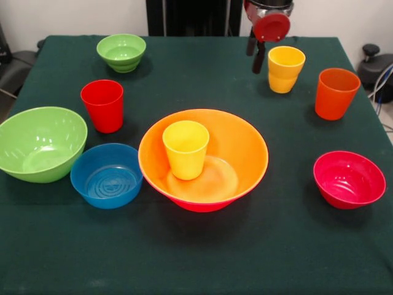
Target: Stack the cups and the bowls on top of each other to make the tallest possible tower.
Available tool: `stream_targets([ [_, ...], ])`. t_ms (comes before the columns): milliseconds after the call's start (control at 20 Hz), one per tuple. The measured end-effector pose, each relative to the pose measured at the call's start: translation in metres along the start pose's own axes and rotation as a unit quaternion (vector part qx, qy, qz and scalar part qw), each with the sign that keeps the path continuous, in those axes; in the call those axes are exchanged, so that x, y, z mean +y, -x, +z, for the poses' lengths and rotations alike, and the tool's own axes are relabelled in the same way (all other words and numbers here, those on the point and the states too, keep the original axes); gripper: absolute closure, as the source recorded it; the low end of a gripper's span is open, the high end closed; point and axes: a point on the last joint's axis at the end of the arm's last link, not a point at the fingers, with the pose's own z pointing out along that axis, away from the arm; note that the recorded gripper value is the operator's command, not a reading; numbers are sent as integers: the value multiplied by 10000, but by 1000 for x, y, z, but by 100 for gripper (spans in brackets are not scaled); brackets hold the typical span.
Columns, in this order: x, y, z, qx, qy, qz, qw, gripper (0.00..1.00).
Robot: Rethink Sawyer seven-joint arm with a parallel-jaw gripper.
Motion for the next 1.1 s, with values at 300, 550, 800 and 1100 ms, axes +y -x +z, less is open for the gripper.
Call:
stream_targets([
  [300, -5, -11, 11, 34, -141, 119, 9998, 0],
  [550, -8, -8, 17, 8, -208, 273, 9994, 0],
  [800, -7, -5, 19, 29, -245, 477, 9986, 0],
  [1100, -7, -8, 19, 31, -295, 770, 9966, 0],
])
